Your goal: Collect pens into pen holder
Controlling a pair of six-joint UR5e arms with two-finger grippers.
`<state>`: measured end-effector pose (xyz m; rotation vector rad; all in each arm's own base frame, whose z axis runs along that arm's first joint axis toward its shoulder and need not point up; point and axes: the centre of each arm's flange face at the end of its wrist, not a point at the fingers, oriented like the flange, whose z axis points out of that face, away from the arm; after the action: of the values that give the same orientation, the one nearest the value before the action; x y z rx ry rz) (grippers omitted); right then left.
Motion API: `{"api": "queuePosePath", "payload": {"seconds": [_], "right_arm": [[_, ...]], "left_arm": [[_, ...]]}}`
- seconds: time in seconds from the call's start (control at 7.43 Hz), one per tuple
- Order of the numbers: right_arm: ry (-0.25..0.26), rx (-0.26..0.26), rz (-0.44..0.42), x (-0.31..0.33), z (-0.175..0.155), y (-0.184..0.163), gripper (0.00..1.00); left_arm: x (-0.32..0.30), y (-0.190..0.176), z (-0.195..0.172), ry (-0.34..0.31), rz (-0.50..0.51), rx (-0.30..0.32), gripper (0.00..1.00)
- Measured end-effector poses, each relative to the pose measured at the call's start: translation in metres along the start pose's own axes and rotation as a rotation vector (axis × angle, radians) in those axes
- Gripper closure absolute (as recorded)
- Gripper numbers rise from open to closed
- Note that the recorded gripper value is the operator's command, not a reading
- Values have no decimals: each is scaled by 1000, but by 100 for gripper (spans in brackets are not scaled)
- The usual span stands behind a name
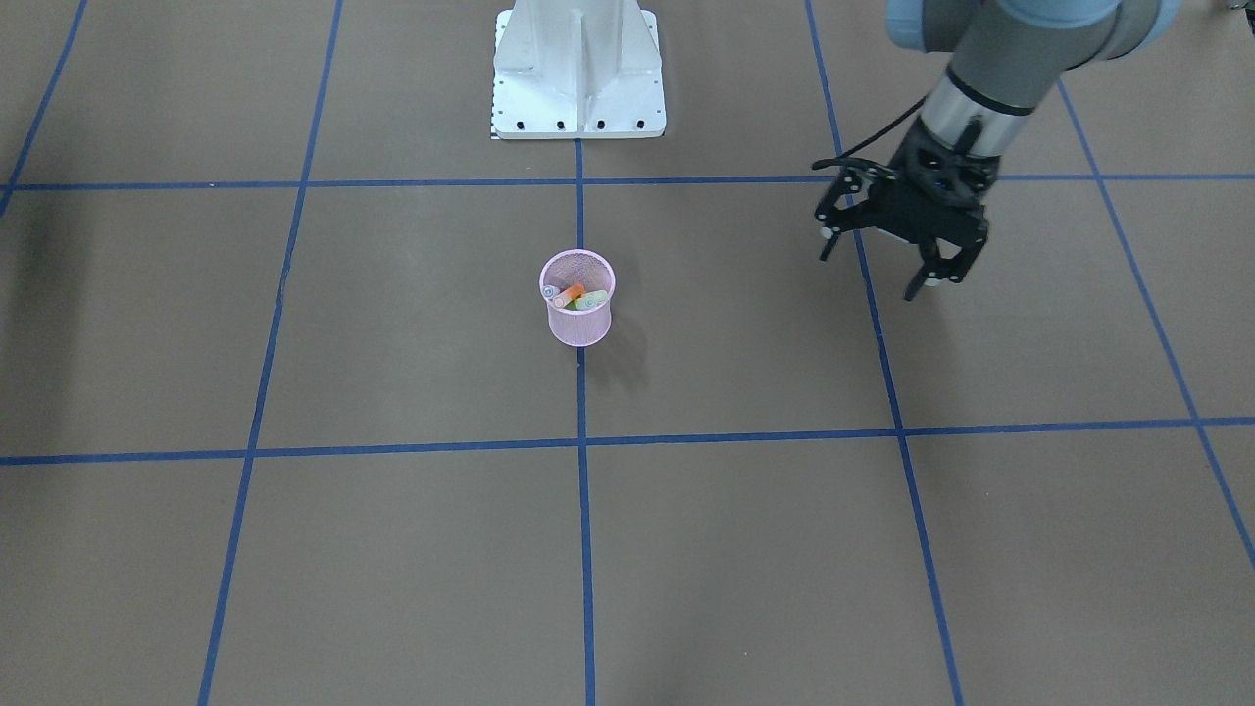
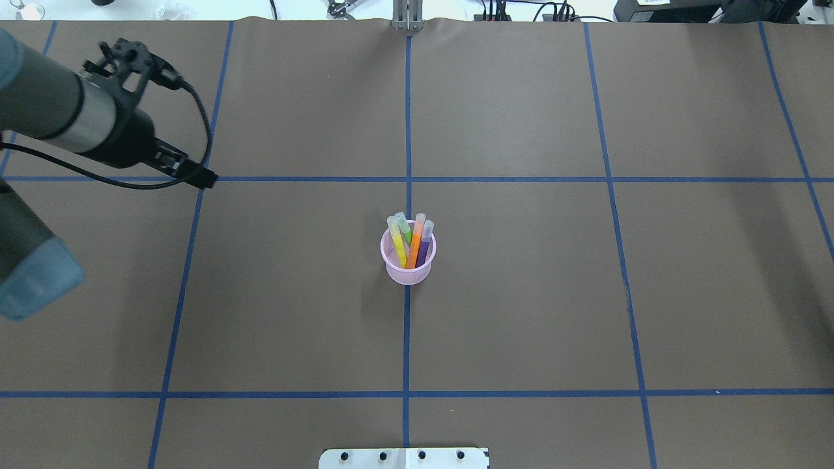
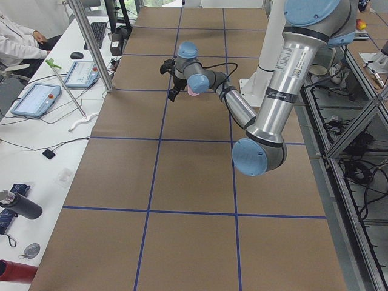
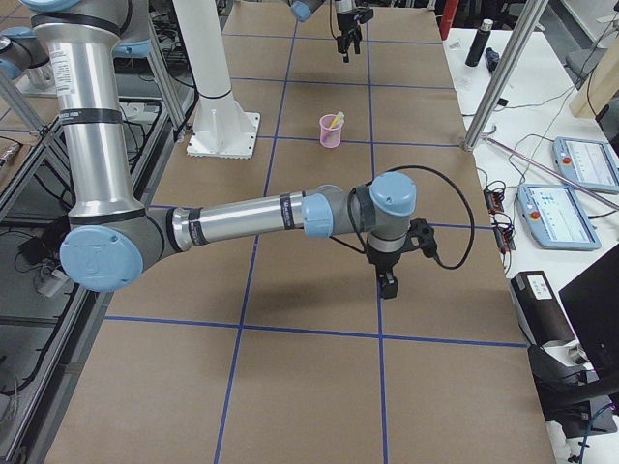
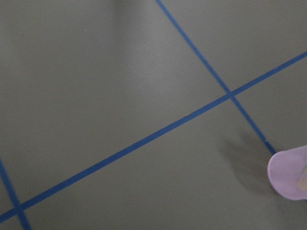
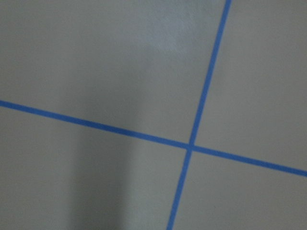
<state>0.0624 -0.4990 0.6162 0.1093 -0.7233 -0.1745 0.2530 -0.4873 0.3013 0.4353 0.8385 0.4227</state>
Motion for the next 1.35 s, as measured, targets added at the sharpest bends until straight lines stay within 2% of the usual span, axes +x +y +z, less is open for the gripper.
{"api": "queuePosePath", "payload": {"seconds": [0.27, 0.54, 0.67, 0.94, 1.35], "right_arm": [[-3, -40, 56, 30, 19, 48, 0], [0, -58, 79, 40, 27, 63, 0], [1, -62, 82, 41, 28, 65, 0], [2, -63, 86, 42, 29, 65, 0], [0, -70, 100, 46, 33, 64, 0]], "left_arm": [[-127, 46, -38, -37, 6, -80, 0], [-230, 106, -72, -75, -28, -139, 0], [-269, 143, -75, -92, -76, -184, 0], [-332, 200, -72, -116, -203, -246, 0], [-363, 258, -55, -108, -309, -306, 0]]}}
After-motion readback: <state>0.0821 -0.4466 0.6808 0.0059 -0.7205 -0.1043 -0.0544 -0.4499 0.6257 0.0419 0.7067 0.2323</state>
